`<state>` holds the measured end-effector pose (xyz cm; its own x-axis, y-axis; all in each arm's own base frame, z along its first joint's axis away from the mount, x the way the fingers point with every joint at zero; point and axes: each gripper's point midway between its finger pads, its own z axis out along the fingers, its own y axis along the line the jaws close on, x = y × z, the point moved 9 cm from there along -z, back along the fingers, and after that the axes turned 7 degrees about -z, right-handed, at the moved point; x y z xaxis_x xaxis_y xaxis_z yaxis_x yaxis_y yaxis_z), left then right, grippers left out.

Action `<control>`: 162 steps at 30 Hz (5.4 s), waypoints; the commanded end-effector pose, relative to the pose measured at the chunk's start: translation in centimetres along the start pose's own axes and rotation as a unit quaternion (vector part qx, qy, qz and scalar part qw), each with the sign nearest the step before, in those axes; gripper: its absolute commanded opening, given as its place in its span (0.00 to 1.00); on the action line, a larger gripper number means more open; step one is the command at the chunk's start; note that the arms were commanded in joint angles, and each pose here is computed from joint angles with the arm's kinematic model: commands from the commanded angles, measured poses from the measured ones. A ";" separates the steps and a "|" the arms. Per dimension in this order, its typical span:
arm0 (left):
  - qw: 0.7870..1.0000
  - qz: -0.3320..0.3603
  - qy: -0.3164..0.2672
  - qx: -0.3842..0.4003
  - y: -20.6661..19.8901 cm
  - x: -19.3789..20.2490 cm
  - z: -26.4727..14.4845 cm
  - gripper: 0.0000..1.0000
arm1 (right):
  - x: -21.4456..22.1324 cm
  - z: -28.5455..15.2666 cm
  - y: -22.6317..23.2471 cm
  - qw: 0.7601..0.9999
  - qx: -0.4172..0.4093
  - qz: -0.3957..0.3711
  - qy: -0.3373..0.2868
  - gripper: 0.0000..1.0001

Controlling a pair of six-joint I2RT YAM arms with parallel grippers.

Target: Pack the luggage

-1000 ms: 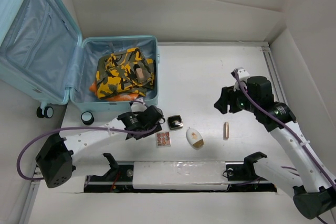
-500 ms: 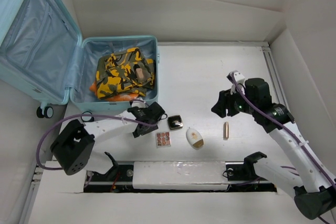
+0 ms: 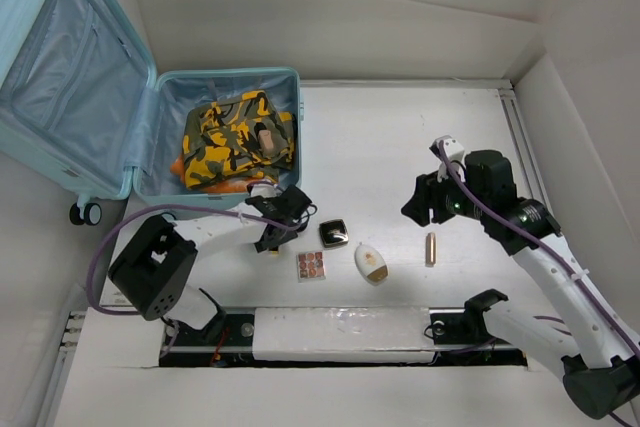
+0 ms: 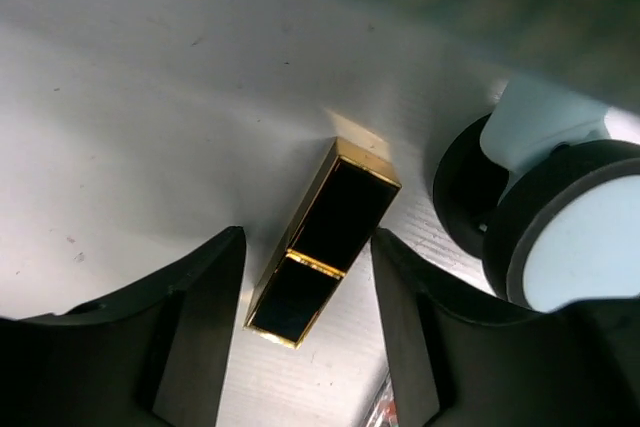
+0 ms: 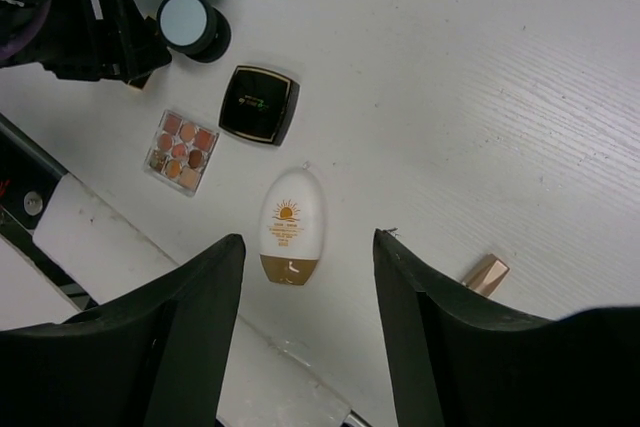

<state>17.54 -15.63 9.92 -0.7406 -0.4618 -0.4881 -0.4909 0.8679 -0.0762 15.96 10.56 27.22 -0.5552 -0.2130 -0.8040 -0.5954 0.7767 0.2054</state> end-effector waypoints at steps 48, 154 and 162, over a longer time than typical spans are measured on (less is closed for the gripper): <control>0.952 -0.078 -0.195 0.224 -1.7 -28.1 -9.9 0.63 | -1.9 -0.7 1.1 1.000 0.023 -0.002 -0.002 0.59; 0.955 -0.197 -0.205 0.087 7.8 -29.0 -4.9 0.74 | -1.9 -0.6 2.3 1.000 0.024 0.016 -0.004 0.80; 0.950 -0.152 -0.230 0.147 6.6 -28.0 -10.2 0.74 | -2.4 0.3 2.4 1.000 0.026 0.016 0.001 0.80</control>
<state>31.13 1.39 29.77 -0.2853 -0.6458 -0.7082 -0.5136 0.7268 -0.4560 15.41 12.73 28.18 -0.6115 -0.2223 -0.7594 -0.5513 0.8081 0.2073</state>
